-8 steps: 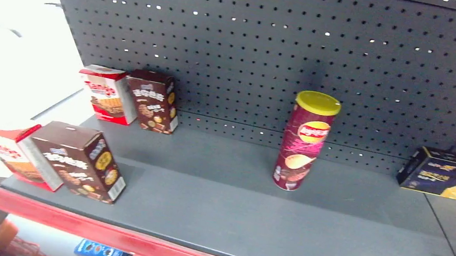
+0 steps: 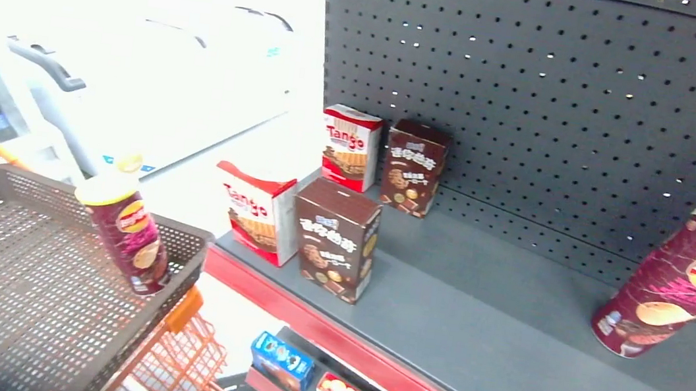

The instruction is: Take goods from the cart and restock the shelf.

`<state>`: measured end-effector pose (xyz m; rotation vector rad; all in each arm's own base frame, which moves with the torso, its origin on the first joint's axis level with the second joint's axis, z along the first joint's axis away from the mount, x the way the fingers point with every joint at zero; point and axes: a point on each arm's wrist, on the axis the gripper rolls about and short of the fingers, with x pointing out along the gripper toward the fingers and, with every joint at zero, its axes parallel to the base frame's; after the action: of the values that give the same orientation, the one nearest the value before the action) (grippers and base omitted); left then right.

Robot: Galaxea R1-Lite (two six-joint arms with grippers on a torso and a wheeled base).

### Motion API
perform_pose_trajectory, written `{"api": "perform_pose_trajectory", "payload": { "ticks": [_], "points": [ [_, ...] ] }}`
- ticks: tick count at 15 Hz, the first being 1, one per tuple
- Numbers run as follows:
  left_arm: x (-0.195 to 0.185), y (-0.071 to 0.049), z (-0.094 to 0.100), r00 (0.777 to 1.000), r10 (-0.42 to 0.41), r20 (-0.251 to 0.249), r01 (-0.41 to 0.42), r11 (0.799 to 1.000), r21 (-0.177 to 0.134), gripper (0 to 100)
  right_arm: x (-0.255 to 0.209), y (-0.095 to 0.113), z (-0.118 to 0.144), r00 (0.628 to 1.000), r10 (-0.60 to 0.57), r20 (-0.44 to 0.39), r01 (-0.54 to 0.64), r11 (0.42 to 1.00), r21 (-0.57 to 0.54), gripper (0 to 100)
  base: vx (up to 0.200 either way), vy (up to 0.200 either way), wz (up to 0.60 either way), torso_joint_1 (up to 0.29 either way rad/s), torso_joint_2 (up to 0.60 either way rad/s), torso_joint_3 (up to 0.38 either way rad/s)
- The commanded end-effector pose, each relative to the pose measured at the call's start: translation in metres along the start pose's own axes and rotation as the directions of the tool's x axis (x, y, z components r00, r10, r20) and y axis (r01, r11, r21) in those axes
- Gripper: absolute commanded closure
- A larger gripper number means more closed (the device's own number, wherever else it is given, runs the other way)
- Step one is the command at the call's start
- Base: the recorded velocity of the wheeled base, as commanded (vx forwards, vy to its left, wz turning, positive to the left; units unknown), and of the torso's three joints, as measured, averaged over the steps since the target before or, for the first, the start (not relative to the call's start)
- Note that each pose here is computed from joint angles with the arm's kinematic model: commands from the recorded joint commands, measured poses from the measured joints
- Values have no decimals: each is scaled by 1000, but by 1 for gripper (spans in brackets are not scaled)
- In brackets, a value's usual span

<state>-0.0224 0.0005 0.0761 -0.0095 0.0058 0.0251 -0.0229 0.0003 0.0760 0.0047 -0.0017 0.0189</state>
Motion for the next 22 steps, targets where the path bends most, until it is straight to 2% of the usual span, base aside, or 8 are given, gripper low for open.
{"api": "perform_pose_trajectory", "payload": {
  "ticks": [1, 18, 19, 20, 22],
  "points": [
    [0, 0, 0, 1000, 1, 0, -1, 1000, 0, 0, 0, 0, 0, 1000, 1, -2, -1, 1000, 0, 0, 0, 0, 0, 0, 0, 0],
    [0, 0, 0, 1000, 3, 0, -3, 1000, 3, 0, 0, 0, 0, 1000, 1, 0, -1, 1000, 0, 0, 0, 0, 0, 0, 0, 0],
    [-1, 1, 11, 998, 53, 17, -53, 999, 7, 0, 0, 0, 0, 1000, 1, 0, -1, 1000, 0, 0, 0, 0, 0, 0, 0, 0],
    [3, 2, 39, 999, 49, -10, -48, 999, 24, 0, 0, 0, 0, 1000, 1, -2, -1, 1000, 0, 0, 0, 0, 0, 0, 0, 0],
    [18, 1, 66, 995, 47, -88, -44, 998, 35, 0, 0, 0, 0, 1000, 1, 0, -1, 1000, 0, 0, 0, 0, 0, 0, 0, 0]
  ]
}}
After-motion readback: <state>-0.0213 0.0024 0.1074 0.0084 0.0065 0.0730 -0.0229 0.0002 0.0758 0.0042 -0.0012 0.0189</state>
